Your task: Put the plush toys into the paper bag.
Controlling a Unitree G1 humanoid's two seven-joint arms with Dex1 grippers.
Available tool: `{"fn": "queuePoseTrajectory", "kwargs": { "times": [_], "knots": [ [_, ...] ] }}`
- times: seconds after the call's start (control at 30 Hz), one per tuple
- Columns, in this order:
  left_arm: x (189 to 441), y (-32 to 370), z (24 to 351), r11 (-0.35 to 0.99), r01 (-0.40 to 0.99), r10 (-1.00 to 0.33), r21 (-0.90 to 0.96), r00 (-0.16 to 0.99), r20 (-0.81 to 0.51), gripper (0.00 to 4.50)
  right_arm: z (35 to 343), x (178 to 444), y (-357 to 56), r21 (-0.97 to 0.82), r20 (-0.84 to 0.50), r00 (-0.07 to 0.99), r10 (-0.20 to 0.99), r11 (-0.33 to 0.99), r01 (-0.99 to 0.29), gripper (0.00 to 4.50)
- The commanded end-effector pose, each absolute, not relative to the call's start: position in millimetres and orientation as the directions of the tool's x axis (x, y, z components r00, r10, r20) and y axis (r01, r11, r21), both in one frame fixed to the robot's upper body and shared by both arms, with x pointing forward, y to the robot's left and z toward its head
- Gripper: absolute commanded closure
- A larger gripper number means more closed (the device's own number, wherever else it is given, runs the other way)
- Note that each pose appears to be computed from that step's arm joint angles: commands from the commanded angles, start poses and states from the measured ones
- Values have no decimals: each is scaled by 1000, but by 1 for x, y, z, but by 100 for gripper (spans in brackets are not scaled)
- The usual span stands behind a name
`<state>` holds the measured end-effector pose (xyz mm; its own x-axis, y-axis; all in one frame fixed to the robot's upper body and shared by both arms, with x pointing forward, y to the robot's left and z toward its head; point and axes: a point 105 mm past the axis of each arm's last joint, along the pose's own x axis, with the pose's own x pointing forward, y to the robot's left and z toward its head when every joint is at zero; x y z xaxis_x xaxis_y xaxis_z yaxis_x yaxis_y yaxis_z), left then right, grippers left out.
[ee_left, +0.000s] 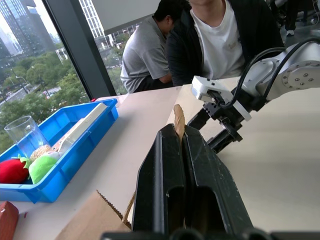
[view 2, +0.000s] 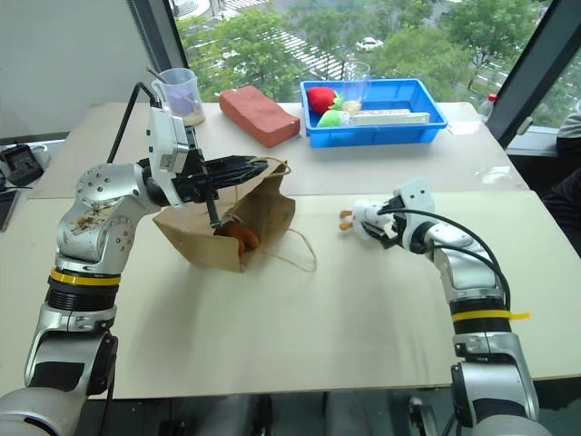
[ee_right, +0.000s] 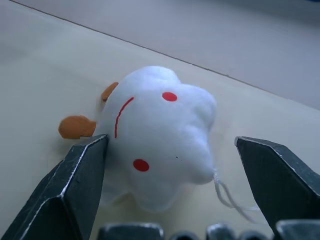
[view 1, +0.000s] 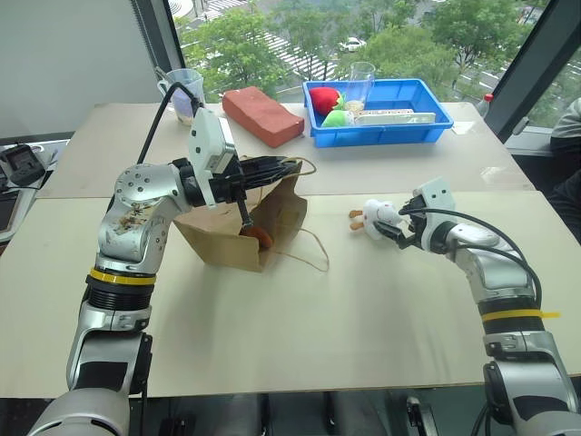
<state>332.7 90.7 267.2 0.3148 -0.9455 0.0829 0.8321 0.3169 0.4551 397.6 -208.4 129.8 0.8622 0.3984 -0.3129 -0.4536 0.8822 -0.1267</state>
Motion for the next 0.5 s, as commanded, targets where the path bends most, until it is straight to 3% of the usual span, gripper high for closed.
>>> {"fn": "queuePoseTrajectory", "kwargs": {
  "times": [0.03,0.37,0.4,0.5],
  "knots": [
    [329,94,278,328,802,-942,499,321,104,450,140,399,-214,-79,-284,872,399,897,-435,84],
    [329,95,278,332,800,-940,500,327,101,450,147,398,-206,-52,-240,868,435,887,-459,422],
    [329,95,278,331,800,-940,500,327,101,450,154,397,-199,-41,-217,859,464,875,-483,448],
    [328,94,278,327,802,-942,500,321,100,450,173,389,-168,28,-158,797,583,809,-587,448]
  ]
}}
